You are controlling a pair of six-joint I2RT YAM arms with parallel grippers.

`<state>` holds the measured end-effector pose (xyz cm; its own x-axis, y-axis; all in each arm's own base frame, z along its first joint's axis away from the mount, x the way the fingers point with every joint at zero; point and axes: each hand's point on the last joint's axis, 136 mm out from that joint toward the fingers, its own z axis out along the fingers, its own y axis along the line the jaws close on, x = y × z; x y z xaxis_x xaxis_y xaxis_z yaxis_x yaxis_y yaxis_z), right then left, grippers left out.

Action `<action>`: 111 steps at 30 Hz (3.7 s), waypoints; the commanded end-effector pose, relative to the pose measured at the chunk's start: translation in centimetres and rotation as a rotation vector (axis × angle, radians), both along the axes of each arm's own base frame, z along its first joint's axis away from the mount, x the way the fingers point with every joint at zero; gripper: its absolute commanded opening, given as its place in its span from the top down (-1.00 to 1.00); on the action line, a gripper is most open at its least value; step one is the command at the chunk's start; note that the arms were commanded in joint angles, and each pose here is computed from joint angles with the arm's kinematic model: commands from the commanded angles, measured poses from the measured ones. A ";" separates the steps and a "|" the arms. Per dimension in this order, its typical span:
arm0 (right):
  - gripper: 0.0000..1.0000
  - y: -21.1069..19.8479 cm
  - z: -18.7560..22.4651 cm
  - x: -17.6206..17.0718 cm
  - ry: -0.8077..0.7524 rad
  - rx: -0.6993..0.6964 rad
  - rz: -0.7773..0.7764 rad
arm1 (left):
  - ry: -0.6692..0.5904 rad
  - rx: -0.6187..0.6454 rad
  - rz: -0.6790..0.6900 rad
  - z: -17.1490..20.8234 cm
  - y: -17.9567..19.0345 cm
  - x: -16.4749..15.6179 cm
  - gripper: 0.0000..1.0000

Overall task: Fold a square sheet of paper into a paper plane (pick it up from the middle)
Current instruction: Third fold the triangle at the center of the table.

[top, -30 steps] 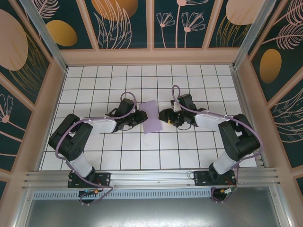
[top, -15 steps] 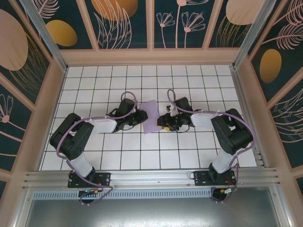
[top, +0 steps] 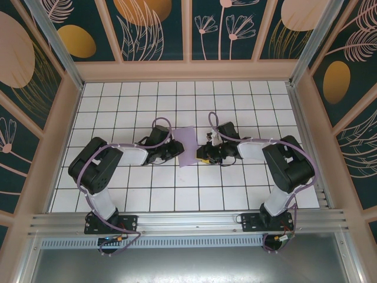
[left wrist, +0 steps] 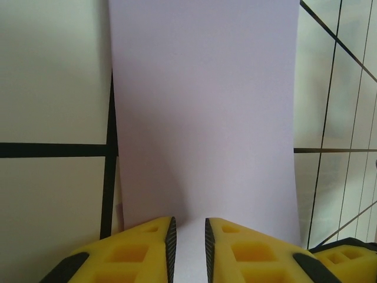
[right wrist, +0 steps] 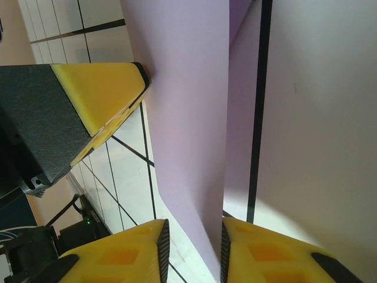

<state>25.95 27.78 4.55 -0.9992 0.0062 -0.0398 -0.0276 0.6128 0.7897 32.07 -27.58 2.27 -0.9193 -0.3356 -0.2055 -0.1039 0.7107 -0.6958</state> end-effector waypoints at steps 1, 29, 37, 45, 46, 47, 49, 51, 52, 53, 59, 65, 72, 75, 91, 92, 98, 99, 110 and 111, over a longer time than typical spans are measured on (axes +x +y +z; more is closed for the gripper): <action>0.43 0.0 0.7 -0.4 -0.002 0.013 -0.003 | 0.006 -0.005 -0.004 -0.3 -0.5 0.2 0.53; 0.90 4.5 1.8 2.3 -0.014 0.006 -0.024 | -0.105 0.058 0.010 3.8 -0.1 2.3 0.55; 0.90 4.9 1.6 3.0 -0.017 0.013 -0.034 | -0.088 0.199 0.043 3.0 0.9 4.2 0.63; 0.91 5.6 1.8 3.5 -0.030 0.048 -0.034 | -0.044 0.274 0.043 0.5 1.3 4.7 0.72; 0.91 5.7 1.8 3.6 -0.029 0.049 -0.036 | -0.037 0.279 0.042 0.1 1.3 4.7 0.73; 0.90 5.8 1.7 3.7 -0.031 0.052 -0.036 | -0.029 0.282 0.042 -0.1 1.4 4.6 0.76; 0.90 5.9 1.7 3.9 -0.033 0.055 -0.039 | -0.023 0.283 0.037 -0.4 1.4 4.5 0.78; 0.90 6.1 1.6 4.2 -0.041 0.060 -0.045 | -0.023 0.284 0.035 -0.5 1.4 4.4 0.78; 0.91 6.1 1.6 4.4 -0.045 0.058 -0.048 | -0.025 0.283 0.034 -0.4 1.4 4.4 0.79; 0.90 6.1 1.5 4.6 -0.047 0.055 -0.051 | -0.025 0.283 0.032 -0.4 1.3 4.3 0.80; 0.91 6.6 1.1 5.2 -0.049 0.051 -0.053 | -0.023 0.281 0.029 -0.4 1.3 4.3 0.84; 0.91 6.9 0.6 5.3 -0.059 0.031 -0.037 | -0.016 0.283 0.029 -0.6 1.4 4.1 0.85; 0.91 7.0 -0.2 5.3 -0.055 0.011 -0.032 | -0.015 0.281 0.030 -0.6 1.4 4.1 0.85; 0.91 7.0 -0.4 5.4 -0.056 0.006 -0.031 | -0.017 0.280 0.030 -0.5 1.4 4.1 0.85; 0.92 7.1 -1.7 5.5 -0.045 -0.014 -0.020 | -0.017 0.274 0.026 -0.5 1.3 4.0 0.87; 0.92 7.1 -1.9 5.4 -0.043 -0.016 -0.019 | -0.016 0.274 0.027 -0.5 1.3 4.0 0.87; 0.91 7.2 -2.3 5.4 -0.040 -0.018 -0.008 | -0.016 0.274 0.028 -0.6 1.4 4.0 0.88; 0.91 7.3 -2.3 5.4 -0.043 -0.017 -0.008 | -0.015 0.274 0.029 -0.6 1.4 4.0 0.88; 0.91 7.2 -3.1 5.4 -0.038 -0.040 0.004 | -0.020 0.276 0.027 -0.4 1.4 4.0 0.88; 0.91 7.1 -3.2 5.4 -0.039 -0.045 0.004 | -0.022 0.275 0.027 -0.3 1.3 4.0 0.88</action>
<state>31.33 34.64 2.12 -0.9973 0.0205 -0.0703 -0.0419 0.6267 0.7781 36.30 -26.21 1.87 -0.9000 -0.3072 -0.3091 -0.1268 0.8632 -0.4887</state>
